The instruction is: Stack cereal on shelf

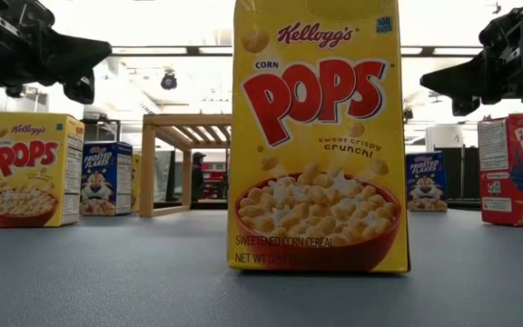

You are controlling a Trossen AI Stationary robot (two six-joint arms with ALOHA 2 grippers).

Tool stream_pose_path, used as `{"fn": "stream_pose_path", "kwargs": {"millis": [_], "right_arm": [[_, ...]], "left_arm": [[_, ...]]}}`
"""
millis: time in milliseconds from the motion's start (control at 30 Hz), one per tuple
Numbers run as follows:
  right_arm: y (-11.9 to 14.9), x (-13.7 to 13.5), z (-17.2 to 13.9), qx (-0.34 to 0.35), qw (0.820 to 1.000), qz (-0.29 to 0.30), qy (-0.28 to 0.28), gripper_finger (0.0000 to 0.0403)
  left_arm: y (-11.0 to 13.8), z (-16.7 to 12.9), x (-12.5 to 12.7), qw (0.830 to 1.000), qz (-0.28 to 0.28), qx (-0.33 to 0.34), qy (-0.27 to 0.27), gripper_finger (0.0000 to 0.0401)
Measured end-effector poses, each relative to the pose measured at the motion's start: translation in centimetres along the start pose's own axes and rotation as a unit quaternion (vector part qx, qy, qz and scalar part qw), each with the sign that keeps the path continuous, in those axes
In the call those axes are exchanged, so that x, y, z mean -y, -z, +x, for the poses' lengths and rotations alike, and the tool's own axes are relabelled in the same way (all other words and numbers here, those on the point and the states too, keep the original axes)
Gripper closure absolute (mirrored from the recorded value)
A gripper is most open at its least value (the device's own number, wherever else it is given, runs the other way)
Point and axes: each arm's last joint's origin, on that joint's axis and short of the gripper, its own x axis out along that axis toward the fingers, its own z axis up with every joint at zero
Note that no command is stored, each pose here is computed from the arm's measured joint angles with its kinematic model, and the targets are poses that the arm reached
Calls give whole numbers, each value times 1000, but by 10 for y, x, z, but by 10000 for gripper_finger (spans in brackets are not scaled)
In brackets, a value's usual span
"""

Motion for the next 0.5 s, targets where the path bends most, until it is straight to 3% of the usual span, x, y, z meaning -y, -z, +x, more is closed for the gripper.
{"fn": "stream_pose_path", "kwargs": {"millis": [500], "right_arm": [[0,0,0,0,1000,2,0,380]], "left_arm": [[0,0,0,1000,-5,0,0,401]]}}
